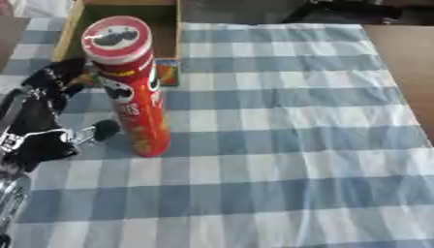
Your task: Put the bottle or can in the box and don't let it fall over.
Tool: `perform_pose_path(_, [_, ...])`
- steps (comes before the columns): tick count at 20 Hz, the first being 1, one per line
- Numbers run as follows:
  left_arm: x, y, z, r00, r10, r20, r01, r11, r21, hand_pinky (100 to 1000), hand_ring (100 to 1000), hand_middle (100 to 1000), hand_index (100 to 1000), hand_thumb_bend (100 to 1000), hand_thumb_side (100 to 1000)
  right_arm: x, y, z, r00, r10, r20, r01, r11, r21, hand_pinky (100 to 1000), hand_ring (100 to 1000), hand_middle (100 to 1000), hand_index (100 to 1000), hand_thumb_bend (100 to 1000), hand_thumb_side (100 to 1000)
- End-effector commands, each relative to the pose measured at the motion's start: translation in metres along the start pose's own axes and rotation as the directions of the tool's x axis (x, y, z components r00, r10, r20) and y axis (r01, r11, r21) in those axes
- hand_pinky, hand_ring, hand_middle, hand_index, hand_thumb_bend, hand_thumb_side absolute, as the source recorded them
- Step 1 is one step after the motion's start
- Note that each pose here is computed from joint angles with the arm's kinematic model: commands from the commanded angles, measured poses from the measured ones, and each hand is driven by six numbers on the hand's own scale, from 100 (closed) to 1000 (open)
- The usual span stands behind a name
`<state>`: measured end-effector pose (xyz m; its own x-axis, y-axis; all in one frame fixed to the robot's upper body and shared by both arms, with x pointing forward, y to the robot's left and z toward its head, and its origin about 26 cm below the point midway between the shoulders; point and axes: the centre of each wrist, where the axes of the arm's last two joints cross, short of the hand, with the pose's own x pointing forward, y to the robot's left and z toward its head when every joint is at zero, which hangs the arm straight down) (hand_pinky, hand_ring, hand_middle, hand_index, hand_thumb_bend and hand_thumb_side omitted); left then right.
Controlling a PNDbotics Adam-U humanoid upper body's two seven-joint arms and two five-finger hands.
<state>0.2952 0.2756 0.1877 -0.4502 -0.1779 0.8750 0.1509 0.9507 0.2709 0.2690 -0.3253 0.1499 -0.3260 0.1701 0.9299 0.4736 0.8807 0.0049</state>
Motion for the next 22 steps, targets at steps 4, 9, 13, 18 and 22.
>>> perform_pose_path(4, [0.012, -0.007, -0.007, 1.000, -0.013, 0.011, 0.013, 1.000, 0.012, 1000, 1000, 903, 860, 865, 163, 0.007, -0.001, -0.002, 1.000, 0.000, 0.026, 0.000, 1.000, 0.008, 870, 1000, 939, 800, 100, 895])
perform_pose_path(9, [0.014, -0.012, -0.012, 1.000, -0.011, 0.005, 0.011, 0.999, 0.050, 1000, 1000, 899, 863, 881, 181, 0.007, 0.000, -0.001, 1.000, -0.001, 0.024, 0.001, 1.000, 0.009, 870, 1000, 939, 798, 100, 897])
perform_pose_path(13, [0.015, -0.014, -0.013, 1.000, -0.007, 0.003, 0.007, 0.997, 0.072, 1000, 1000, 898, 854, 881, 181, 0.007, 0.000, -0.001, 1.000, -0.002, 0.023, 0.002, 1.000, 0.009, 870, 1000, 939, 797, 100, 898])
perform_pose_path(18, [0.015, -0.016, -0.015, 1.000, 0.000, 0.005, 0.000, 0.997, 0.072, 1000, 1000, 903, 861, 894, 195, 0.007, 0.001, -0.001, 1.000, -0.003, 0.021, 0.003, 1.000, 0.010, 871, 1000, 939, 797, 100, 902])
perform_pose_path(22, [0.015, -0.020, -0.021, 0.999, 0.041, 0.008, -0.041, 0.998, 0.041, 1000, 1000, 891, 850, 907, 212, 0.006, 0.001, -0.001, 1.000, -0.002, 0.020, 0.002, 1.000, 0.011, 871, 1000, 939, 797, 100, 902])
